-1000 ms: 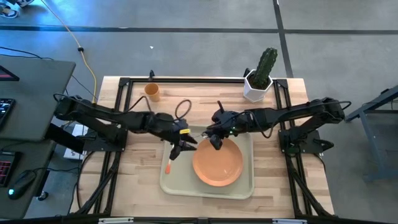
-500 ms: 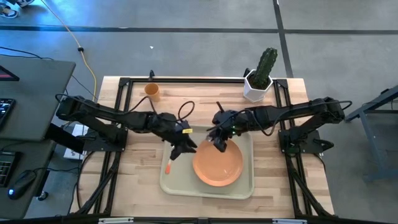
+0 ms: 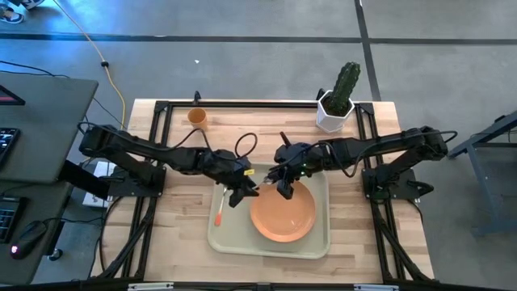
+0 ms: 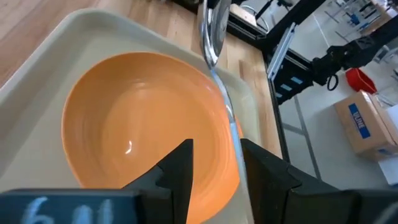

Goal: Pick and place plate/cup/fork/spoon on tray
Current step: Put the orange spoon on the light brown serving tray to the left side of orange plate

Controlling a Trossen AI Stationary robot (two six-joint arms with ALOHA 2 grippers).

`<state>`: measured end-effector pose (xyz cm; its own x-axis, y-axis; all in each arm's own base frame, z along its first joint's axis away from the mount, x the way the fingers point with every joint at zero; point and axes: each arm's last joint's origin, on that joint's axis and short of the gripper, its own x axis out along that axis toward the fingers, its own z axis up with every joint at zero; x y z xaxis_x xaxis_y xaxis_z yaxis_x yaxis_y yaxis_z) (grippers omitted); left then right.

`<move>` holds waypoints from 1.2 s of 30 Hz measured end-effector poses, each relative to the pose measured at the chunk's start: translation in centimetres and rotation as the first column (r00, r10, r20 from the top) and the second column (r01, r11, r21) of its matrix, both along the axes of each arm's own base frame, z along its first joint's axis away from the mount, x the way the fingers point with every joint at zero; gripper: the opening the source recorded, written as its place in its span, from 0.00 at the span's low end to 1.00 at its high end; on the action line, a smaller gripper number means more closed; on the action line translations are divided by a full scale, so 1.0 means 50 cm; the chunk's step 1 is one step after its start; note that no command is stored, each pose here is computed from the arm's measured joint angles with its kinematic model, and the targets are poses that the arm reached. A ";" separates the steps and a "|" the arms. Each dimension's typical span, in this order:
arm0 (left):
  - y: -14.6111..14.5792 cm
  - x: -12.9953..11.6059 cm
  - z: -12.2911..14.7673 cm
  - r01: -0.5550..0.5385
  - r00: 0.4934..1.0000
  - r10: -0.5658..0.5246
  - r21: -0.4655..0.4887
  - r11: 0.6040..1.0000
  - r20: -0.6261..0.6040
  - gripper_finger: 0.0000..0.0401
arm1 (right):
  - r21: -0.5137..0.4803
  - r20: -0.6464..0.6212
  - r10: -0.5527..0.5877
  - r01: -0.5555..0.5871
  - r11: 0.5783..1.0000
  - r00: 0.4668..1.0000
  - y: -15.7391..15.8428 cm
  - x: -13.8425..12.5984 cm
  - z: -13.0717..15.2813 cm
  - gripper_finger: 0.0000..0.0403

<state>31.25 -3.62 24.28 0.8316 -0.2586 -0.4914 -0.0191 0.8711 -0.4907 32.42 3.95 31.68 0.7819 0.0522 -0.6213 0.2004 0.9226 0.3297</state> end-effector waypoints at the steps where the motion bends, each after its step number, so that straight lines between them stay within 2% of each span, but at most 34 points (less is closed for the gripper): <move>1: 0.000 0.003 -0.001 -0.002 1.000 0.002 -0.003 1.000 0.004 0.29 | -0.002 -0.001 0.002 -0.002 1.000 1.000 0.000 0.000 0.000 0.00; 4: -0.001 0.004 -0.003 0.007 1.000 -0.007 -0.011 1.000 -0.001 0.27 | -0.002 -0.005 0.004 -0.004 1.000 1.000 0.000 -0.001 -0.001 0.00; 8: -0.002 0.003 -0.003 0.042 0.999 -0.042 -0.023 0.999 -0.002 0.18 | -0.020 -0.025 0.015 -0.015 1.000 1.000 0.000 -0.003 -0.004 0.00; 14: -0.001 0.004 -0.004 0.016 1.000 -0.016 -0.016 1.000 -0.002 0.09 | -0.034 -0.050 0.018 -0.020 0.999 0.999 -0.001 -0.006 -0.008 0.00; 26: 0.019 0.006 -0.003 -0.018 1.000 0.018 -0.016 1.000 0.003 0.07 | -0.070 -0.086 -0.002 -0.004 0.998 0.996 0.013 -0.014 -0.015 0.00; 29: 0.020 0.007 -0.001 -0.008 1.000 0.009 -0.023 1.000 0.015 0.03 | -0.066 -0.086 -0.001 -0.005 0.998 0.996 0.013 -0.014 -0.015 0.00; 32: 0.019 0.008 -0.003 0.022 1.000 -0.022 -0.059 0.998 0.006 0.01 | -0.062 -0.082 0.003 -0.008 0.998 0.997 0.014 -0.013 -0.014 0.00; 36: 0.020 0.011 -0.010 0.006 1.000 -0.008 -0.103 0.995 -0.024 0.01 | -0.060 -0.087 0.001 -0.006 0.998 0.996 0.014 -0.013 -0.017 0.00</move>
